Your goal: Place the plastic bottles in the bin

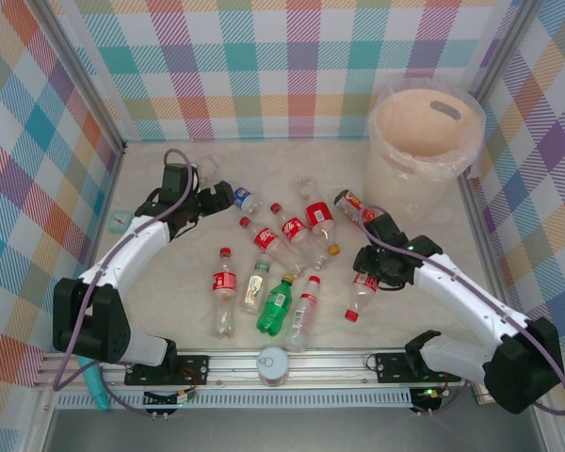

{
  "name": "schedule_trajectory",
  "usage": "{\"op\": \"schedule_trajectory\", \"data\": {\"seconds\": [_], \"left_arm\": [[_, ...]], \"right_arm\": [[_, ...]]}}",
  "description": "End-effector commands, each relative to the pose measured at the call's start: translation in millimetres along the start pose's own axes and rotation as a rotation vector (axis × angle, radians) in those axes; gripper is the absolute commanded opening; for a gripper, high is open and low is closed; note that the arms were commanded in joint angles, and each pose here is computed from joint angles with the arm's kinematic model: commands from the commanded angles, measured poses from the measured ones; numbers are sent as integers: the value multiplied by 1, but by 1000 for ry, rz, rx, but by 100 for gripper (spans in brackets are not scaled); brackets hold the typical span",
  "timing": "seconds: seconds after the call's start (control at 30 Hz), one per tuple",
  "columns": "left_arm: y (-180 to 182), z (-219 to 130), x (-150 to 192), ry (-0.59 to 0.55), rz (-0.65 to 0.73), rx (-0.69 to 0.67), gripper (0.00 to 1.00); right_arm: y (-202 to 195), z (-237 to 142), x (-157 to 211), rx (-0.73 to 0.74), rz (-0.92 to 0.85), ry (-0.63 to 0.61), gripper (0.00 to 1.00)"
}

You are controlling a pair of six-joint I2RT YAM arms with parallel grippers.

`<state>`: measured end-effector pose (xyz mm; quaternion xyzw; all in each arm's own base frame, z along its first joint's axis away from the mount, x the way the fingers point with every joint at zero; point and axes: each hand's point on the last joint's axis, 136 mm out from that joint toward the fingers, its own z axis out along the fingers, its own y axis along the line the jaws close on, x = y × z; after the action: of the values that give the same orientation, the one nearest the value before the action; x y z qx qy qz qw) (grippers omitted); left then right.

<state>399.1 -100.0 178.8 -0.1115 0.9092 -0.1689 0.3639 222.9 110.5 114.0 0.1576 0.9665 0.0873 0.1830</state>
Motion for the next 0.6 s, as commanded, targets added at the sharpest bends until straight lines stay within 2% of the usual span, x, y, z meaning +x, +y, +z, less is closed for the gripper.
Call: {"op": "schedule_trajectory", "data": {"seconds": [0.0,0.17,0.33,0.47,0.57], "left_arm": [[-15,4,-18,-24,18,42,99],[-22,1,-43,-71,35,44,100],[-3,4,-69,-100,104,-33,99],[24,22,-100,-112,149,-95,99],[50,36,-123,-140,177,-178,99]], "right_arm": [[36,-39,-5,-167,-103,7,53],[98,-129,-57,-361,-266,-141,52],[135,-214,-139,-391,-372,-379,52],[128,-252,-212,-366,-312,-546,51],[98,-259,-270,-252,-220,-666,51]]}}
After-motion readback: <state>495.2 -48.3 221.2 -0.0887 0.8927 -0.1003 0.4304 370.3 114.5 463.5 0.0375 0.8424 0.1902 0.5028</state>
